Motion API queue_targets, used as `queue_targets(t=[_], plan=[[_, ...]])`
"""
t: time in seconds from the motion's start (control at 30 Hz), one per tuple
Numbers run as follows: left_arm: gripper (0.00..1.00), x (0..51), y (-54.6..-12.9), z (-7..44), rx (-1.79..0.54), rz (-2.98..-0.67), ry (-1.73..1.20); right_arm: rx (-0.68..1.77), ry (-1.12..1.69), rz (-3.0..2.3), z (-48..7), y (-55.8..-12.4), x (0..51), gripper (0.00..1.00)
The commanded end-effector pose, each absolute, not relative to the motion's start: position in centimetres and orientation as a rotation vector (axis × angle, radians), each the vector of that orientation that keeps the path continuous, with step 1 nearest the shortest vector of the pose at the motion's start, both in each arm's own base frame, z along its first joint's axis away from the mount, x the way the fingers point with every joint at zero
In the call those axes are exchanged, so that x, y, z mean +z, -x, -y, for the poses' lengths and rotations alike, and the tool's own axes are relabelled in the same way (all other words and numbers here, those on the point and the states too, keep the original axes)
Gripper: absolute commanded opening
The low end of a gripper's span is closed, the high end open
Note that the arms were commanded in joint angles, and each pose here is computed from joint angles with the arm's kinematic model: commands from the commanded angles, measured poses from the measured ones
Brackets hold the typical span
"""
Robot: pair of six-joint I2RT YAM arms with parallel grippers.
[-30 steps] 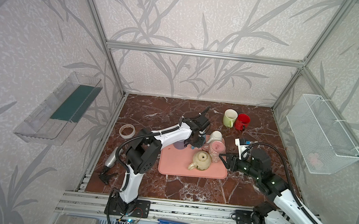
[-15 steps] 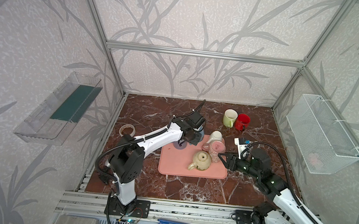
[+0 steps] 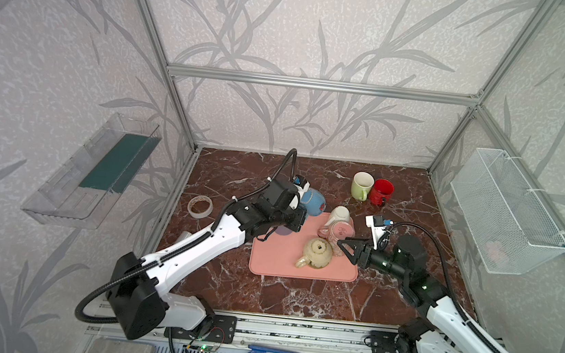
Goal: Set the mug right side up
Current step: 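Lift the blue dotted mug with the left gripper and tilt it toward the right gripper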
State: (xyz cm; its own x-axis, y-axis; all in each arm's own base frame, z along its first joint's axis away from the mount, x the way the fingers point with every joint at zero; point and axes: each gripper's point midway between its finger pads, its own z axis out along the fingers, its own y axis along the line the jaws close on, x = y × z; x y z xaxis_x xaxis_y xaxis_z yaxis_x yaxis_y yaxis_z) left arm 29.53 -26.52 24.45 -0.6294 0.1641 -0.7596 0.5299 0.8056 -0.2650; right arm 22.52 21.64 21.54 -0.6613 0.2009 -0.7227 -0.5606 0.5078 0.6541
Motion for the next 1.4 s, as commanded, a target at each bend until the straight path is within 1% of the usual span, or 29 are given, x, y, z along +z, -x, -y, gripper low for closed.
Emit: queue_targets(t=[0.0,0.27,0.6,0.83,1.17,1.37], plan=[[0.00,30.8,-28.8,27.5,-0.819,-1.991,-0.472,1.320,0.363,-1.837,-22.6,-22.1,24.2,0.58],[0.00,35.6,-25.9,27.7,-1.130,-1.787,-0.442,1.462,0.436,-1.705,-23.9,-21.5,27.7,0.59],[0.00,38.6,-24.7,27.6,-1.389,-1.615,-0.394,1.575,0.509,-1.566,-24.9,-21.2,31.6,0.60],[0.00,39.7,-24.7,27.6,-1.452,-1.546,-0.394,1.665,0.521,-1.470,-25.8,-22.0,34.6,0.60],[0.00,40.6,-25.1,27.9,-1.478,-1.508,-0.410,1.730,0.521,-1.423,-27.1,-24.2,36.7,0.60],[0.00,40.8,-25.5,28.3,-1.493,-1.493,-0.412,1.732,0.524,-1.408,-27.5,-25.0,37.5,0.56]])
